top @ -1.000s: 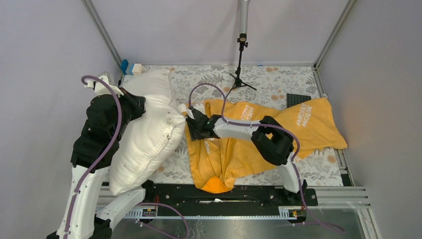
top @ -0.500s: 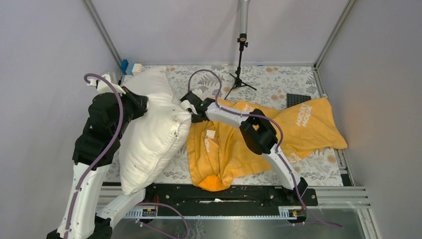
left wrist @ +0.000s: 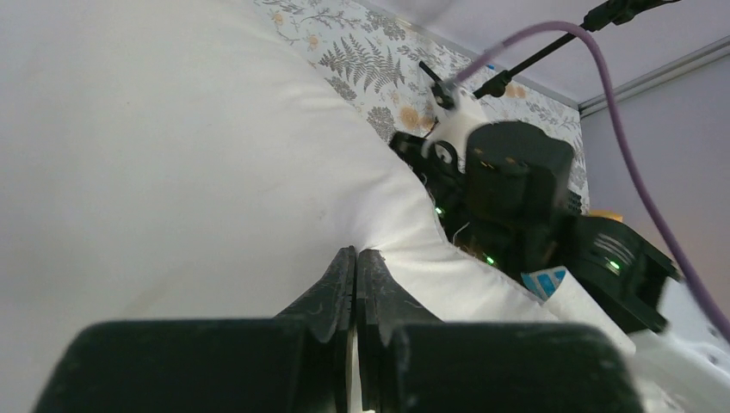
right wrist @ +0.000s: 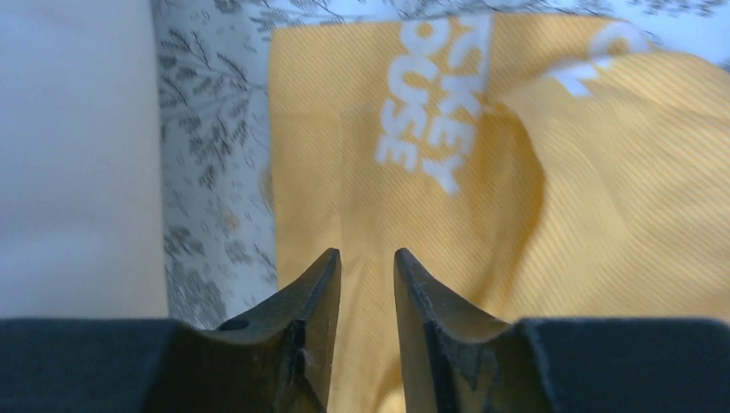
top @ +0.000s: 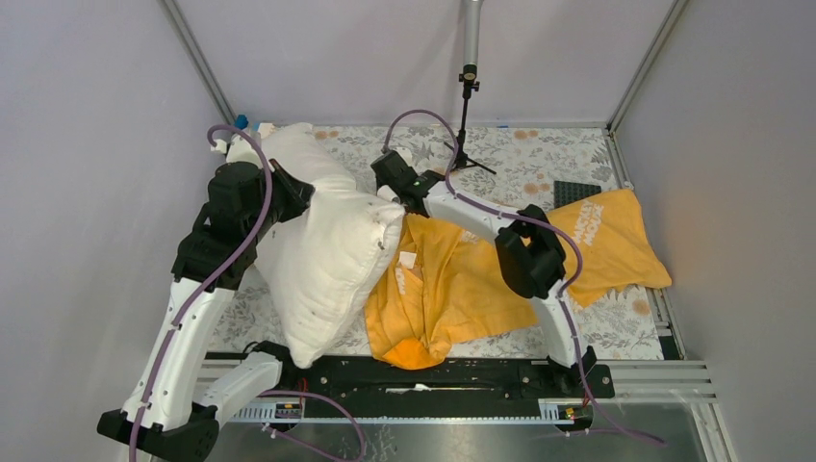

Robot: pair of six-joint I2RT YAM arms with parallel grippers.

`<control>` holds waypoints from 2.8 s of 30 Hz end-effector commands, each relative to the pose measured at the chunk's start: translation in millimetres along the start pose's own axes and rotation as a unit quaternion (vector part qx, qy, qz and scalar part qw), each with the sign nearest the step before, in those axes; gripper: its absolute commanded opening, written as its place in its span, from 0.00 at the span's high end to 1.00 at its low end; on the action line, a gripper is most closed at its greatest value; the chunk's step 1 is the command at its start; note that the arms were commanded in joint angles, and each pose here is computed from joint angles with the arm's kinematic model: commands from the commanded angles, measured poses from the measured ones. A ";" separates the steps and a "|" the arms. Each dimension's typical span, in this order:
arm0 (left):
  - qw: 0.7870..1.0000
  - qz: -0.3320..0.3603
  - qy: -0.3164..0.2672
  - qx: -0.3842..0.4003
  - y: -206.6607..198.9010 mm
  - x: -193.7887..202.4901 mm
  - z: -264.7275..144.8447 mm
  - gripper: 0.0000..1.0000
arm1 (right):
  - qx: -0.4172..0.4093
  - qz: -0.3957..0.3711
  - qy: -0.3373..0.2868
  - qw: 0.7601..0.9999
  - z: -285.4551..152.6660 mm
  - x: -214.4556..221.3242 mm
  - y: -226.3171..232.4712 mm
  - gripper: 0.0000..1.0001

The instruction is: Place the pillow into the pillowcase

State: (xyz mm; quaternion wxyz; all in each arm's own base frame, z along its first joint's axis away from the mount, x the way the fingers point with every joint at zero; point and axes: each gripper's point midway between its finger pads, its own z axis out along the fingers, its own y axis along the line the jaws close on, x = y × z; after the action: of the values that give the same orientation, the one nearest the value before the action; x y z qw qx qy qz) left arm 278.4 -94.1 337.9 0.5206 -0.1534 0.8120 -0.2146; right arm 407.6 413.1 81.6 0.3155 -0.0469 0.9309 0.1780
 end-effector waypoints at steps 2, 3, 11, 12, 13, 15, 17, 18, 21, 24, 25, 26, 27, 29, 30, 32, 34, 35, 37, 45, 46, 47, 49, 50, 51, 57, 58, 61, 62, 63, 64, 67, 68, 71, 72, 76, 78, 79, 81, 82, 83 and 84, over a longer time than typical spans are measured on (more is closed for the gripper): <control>0.995 -0.013 -0.089 0.043 -25.9 -49.6 -11.9 1.00 | 0.017 -0.016 -0.074 0.997 -57.9 -34.3 -12.1 0.55; 0.995 -0.014 -0.090 0.045 -26.9 -50.9 -13.0 1.00 | 0.030 -0.026 -0.077 0.996 -59.9 -35.4 -18.8 0.53; 0.994 -0.016 -0.093 0.048 -29.1 -53.7 -17.7 1.00 | 0.117 -0.107 -0.081 0.984 -53.3 -37.3 -56.8 0.43; 0.994 -0.016 -0.093 0.049 -28.9 -53.4 -18.3 1.00 | 0.126 -0.107 -0.077 0.983 -51.1 -35.7 -61.7 0.43; 0.994 -0.016 -0.092 0.048 -28.2 -52.3 -18.3 1.00 | 0.132 -0.106 -0.071 0.983 -48.2 -32.6 -66.3 0.42; 0.995 -0.016 -0.090 0.050 -28.6 -51.0 -19.4 1.00 | 0.136 -0.109 -0.061 0.983 -41.5 -26.4 -72.1 0.40; 0.995 -0.015 -0.083 0.053 -28.8 -47.8 -19.6 1.00 | 0.140 -0.118 -0.050 0.982 -32.9 -20.1 -74.9 0.38; 0.995 -0.014 -0.080 0.054 -28.7 -46.2 -19.6 1.00 | 0.147 -0.122 -0.044 0.981 -28.4 -17.0 -78.0 0.37; 0.996 -0.012 -0.071 0.054 -26.5 -39.5 -18.0 1.00 | 0.167 -0.123 -0.027 0.978 -19.1 -10.9 -90.6 0.42; 0.997 -0.010 -0.050 0.051 -21.7 -24.8 -8.2 1.00 | 0.184 -0.105 -0.023 0.977 -26.4 -8.6 -109.2 0.57; 0.998 -0.009 -0.043 0.052 -20.5 -19.8 -3.5 1.00 | 0.186 -0.099 -0.023 0.977 -29.6 -8.3 -115.5 0.63; 0.998 -0.009 -0.034 0.050 -18.3 -13.6 2.5 1.00 | 0.186 -0.092 -0.024 0.978 -34.4 -9.4 -121.2 0.67; 0.998 -0.010 -0.025 0.050 -17.2 -7.9 8.3 1.00 | 0.185 -0.086 -0.027 0.979 -40.7 -11.3 -125.2 0.71; 0.999 -0.016 -0.006 0.050 -14.5 5.6 23.1 1.00 | 0.176 -0.075 -0.035 0.981 -51.8 -14.0 -128.9 0.76; 0.999 -0.019 0.000 0.046 -12.3 10.5 31.3 1.00 | 0.173 -0.071 -0.040 0.982 -57.7 -15.2 -130.1 0.78; 0.998 -0.028 0.022 0.056 -13.5 24.8 47.3 1.00 | 0.167 -0.065 -0.046 0.983 -69.6 -17.1 -129.1 0.81; 0.997 -0.036 0.037 0.052 -10.5 36.2 65.6 1.00 | 0.160 -0.062 -0.050 0.984 -79.3 -18.9 -128.6 0.85; 0.997 -0.039 0.041 0.057 -12.3 38.8 74.2 1.00 | 0.156 -0.062 -0.051 0.984 -83.5 -19.0 -127.6 0.87; 0.995 -0.040 0.061 0.074 -17.5 50.0 91.2 1.00 | 0.139 -0.061 -0.053 0.987 -88.6 -20.3 -123.2 0.93; 0.988 0.011 0.133 0.082 -8.0 90.6 119.2 0.67 | 0.083 -0.077 -0.037 0.993 -88.2 -16.0 -107.4 0.96; 0.987 0.023 0.133 0.086 -9.7 90.2 113.2 0.55 | 0.079 -0.080 -0.035 0.993 -87.6 -15.9 -106.5 0.96; 0.986 0.040 0.137 0.087 -10.9 90.6 106.8 0.44 | 0.076 -0.081 -0.035 0.993 -87.8 -17.0 -106.2 0.95; 0.983 0.085 0.140 0.082 -15.2 91.4 90.9 0.29 | 0.069 -0.083 -0.036 0.993 -89.5 -19.2 -103.6 0.93; 0.982 0.109 0.137 0.071 -16.2 91.5 82.7 0.23 | 0.066 -0.083 -0.038 0.994 -91.4 -21.6 -102.2 0.92; 0.980 0.133 0.137 0.064 -19.2 94.3 73.2 0.18 | 0.065 -0.084 -0.041 0.994 -92.7 -23.8 -101.7 0.91; 0.950 0.260 0.174 0.010 -21.9 143.8 38.8 0.01 | 0.059 -0.096 -0.039 0.993 -99.7 -29.2 -99.2 0.82; 0.946 0.270 0.181 0.005 -20.7 152.7 37.6 0.01 | 0.062 -0.097 -0.041 0.993 -101.6 -30.2 -101.0 0.78; 0.936 0.286 0.203 -0.007 -14.2 174.5 44.2 0.01 | 0.070 -0.090 -0.052 0.992 -111.4 -35.6 -106.2 0.67; 0.934 0.290 0.207 -0.017 -10.4 179.8 50.2 0.01 | 0.072 -0.087 -0.055 0.992 -115.6 -36.7 -107.9 0.63; 0.931 0.295 0.212 -0.030 -5.4 186.9 57.6 0.01 | 0.073 -0.085 -0.059 0.992 -119.8 -37.4 -108.5 0.58; 0.927 0.299 0.221 -0.042 -1.2 193.5 63.7 0.02 | 0.077 -0.080 -0.063 0.992 -124.8 -38.5 -110.5 0.54; 0.922 0.297 0.232 -0.085 8.4 202.5 78.4 0.23 | 0.096 -0.063 -0.073 0.991 -142.4 -37.9 -120.3 0.42; 0.922 0.293 0.236 -0.095 11.5 204.1 83.2 0.34 | 0.097 -0.057 -0.075 0.991 -148.1 -34.3 -122.7 0.40; 0.925 0.268 0.245 -0.110 23.1 203.8 95.7 0.75 | 0.081 -0.033 -0.084 0.993 -164.7 -22.0 -125.7 0.44; 0.927 0.258 0.247 -0.113 27.1 201.6 98.4 0.87 | 0.075 -0.025 -0.089 0.993 -170.9 -17.7 -127.3 0.46; 0.943 0.212 0.236 -0.101 33.8 184.2 101.1 1.00 | 0.005 -0.004 -0.079 0.997 -179.1 15.4 -117.6 0.63; 0.950 0.185 0.235 -0.084 33.8 176.8 100.7 1.00 | -0.045 -0.004 -0.071 0.997 -175.0 33.5 -104.3 0.65; 0.953 0.174 0.234 -0.077 33.7 173.3 100.4 1.00 | -0.061 -0.007 -0.065 0.996 -171.4 43.6 -97.6 0.64; 0.957 0.158 0.234 -0.064 31.7 169.6 99.6 1.00 | -0.079 -0.024 -0.051 0.995 -162.8 60.7 -83.6 0.61; 0.959 0.152 0.234 -0.058 30.6 167.9 99.3 1.00 | -0.079 -0.037 -0.043 0.995 -157.6 68.6 -75.9 0.59; 0.959 0.148 0.235 -0.053 28.8 167.8 98.7 1.00 | -0.080 -0.049 -0.038 0.995 -152.3 74.3 -68.6 0.56; 0.959 0.146 0.236 -0.049 26.9 167.3 98.3 1.00 | -0.083 -0.058 -0.035 0.994 -147.3 79.0 -60.4 0.54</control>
State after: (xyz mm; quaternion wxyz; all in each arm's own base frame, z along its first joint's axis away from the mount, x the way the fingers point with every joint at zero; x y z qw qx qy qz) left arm 294.3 -170.7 149.2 0.3192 0.0064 0.9420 -0.1034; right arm 281.7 252.3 122.2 0.3456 -0.0777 0.9169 0.1841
